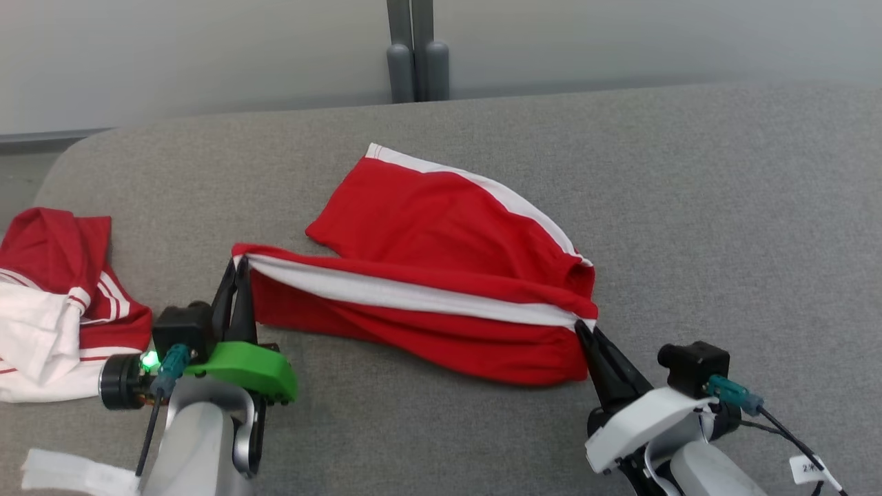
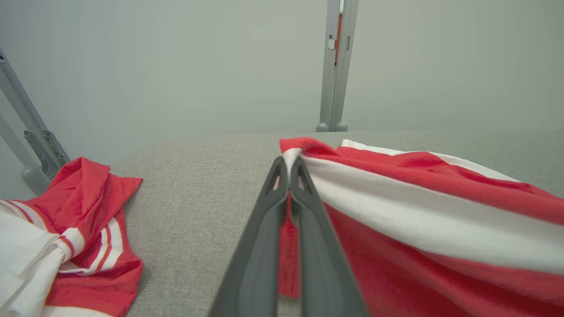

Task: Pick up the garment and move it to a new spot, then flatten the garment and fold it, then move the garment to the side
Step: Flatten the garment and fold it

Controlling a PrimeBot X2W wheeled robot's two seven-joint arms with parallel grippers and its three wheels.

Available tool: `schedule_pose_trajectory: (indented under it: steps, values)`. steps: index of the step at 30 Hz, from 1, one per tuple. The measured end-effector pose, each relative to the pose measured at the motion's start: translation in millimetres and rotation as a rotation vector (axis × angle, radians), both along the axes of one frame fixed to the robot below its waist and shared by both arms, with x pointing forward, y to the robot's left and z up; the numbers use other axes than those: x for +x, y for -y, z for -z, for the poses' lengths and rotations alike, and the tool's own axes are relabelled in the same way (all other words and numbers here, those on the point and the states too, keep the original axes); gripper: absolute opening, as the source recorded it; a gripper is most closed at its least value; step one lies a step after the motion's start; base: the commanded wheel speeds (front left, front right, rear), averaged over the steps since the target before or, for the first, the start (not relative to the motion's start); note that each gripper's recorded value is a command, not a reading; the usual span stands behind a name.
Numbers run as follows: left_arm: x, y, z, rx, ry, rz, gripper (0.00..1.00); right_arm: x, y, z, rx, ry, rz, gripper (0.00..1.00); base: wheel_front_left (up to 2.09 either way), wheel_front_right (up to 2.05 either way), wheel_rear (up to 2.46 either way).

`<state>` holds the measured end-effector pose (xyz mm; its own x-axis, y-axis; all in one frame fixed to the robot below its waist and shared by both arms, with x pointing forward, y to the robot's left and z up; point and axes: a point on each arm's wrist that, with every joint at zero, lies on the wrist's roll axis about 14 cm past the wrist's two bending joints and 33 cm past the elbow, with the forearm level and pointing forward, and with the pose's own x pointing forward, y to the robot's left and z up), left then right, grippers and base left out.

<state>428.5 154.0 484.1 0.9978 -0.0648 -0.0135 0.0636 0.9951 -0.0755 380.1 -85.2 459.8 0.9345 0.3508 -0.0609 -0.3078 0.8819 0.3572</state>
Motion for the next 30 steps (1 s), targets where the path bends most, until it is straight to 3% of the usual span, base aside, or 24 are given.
schedule_pose_trajectory:
  steps: [16,30]
  values:
    - [115,46,20,0.114,-0.014,0.138,0.00,74,16,10,0.095,-0.025,0.107,0.00,0.00,0.00,0.00]
    - [180,96,53,0.183,-0.040,0.264,0.00,97,48,20,0.140,-0.025,0.202,0.00,0.00,0.00,0.00]
